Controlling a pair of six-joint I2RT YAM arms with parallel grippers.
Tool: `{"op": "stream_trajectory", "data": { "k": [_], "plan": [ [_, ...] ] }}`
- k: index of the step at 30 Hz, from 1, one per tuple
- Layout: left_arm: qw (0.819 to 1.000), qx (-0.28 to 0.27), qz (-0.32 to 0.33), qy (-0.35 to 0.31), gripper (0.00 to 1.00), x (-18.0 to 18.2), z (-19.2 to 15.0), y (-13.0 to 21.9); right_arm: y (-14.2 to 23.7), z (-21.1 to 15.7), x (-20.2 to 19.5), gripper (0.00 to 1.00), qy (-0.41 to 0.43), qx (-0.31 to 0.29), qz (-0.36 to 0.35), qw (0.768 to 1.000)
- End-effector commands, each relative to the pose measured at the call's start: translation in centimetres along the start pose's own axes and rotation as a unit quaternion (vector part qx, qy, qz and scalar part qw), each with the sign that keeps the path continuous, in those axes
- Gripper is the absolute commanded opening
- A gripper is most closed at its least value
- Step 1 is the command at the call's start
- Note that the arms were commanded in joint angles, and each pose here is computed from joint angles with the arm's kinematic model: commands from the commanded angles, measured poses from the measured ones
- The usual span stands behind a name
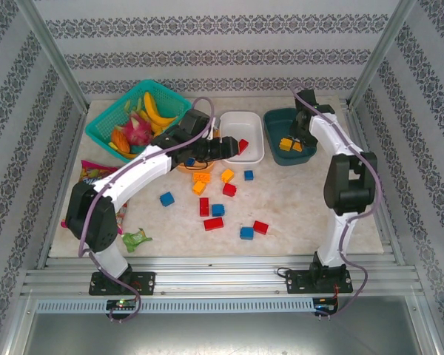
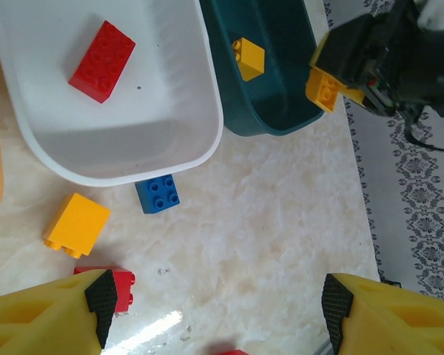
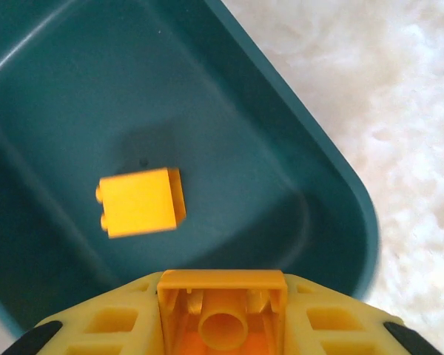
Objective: Sort the legos into containers by color
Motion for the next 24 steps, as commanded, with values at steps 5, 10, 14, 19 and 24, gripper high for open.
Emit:
{"op": "stream_trajectory", "data": {
  "k": [5,10,14,19,24],
  "plan": [
    [0.999,0.016,-0.007,-0.03,0.76,-0.9,-0.1,-1.4,-4.4,-0.8,0.1,0.3,0.005,0.071,-0.035,0.997],
    [0.999,0.019,-0.02,-0.036,0.76,-1.4,-0.3,-2.0,-5.4,-1.1,-0.1,0.34,-0.003,0.077,-0.047,0.996],
    [0.999,0.014,-0.024,-0.035,0.76,-1.9,0.0,-2.0,-5.4,-0.9,0.4,0.44,-0.003,0.079,-0.038,0.996],
    [0.999,0.011,-0.027,-0.034,0.76,-2.4,0.2,-1.7,-3.8,-0.1,1.3,0.56,0.0,0.065,-0.024,0.998],
    [0.999,0.012,0.0,-0.03,0.76,-2.1,-0.2,-0.2,1.5,1.3,3.0,0.57,0.005,0.017,0.022,1.0]
  ]
}}
Point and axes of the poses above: each hand's point on the last joint's axis, 136 mm out from that joint toward the fingers, its own y axis back along the fingers, its own x axis along the line the jaws close on, z = x × y, the point moved 6 cm from there along y, back along the fingers, and after that the axes turned 10 degrees about -y, right-handed, at the moved point
